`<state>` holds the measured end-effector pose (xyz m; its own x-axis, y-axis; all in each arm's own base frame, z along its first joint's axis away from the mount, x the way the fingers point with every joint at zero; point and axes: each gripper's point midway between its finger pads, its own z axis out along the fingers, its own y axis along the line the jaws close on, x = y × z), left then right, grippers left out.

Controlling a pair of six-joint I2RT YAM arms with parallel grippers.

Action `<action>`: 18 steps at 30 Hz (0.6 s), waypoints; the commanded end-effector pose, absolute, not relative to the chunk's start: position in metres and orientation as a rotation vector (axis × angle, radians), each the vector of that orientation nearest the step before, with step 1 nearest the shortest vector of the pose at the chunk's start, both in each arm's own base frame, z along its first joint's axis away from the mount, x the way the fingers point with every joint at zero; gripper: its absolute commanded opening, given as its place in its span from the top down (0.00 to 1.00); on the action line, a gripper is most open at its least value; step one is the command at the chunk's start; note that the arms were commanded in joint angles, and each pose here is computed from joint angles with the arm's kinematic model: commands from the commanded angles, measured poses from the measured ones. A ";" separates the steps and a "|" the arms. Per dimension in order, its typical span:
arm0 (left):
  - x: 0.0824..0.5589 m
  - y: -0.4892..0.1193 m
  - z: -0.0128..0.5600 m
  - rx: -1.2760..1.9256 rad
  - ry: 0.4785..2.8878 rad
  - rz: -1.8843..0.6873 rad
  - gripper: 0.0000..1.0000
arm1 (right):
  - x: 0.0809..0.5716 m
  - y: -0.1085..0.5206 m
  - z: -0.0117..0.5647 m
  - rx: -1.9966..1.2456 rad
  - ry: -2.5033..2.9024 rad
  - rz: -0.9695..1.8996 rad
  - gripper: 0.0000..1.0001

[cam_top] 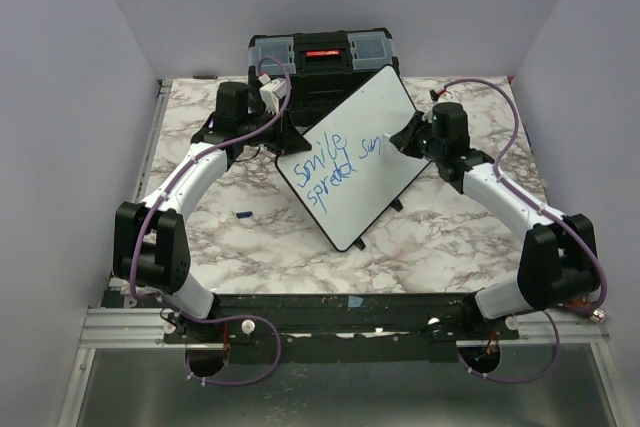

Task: Write a sentence on the whiteboard
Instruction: Write a sentence on the whiteboard stand.

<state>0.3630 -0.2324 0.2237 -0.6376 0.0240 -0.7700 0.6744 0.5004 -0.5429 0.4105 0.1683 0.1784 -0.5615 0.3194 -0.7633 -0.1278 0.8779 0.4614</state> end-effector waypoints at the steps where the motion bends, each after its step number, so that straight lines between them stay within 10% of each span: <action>1: 0.371 -0.234 0.254 0.689 1.848 -1.063 1.00 | 0.392 0.177 0.163 0.087 2.147 0.643 0.99; 18: 0.371 -0.234 0.253 0.688 1.850 -1.060 1.00 | 0.379 0.150 0.138 0.155 2.216 0.478 0.99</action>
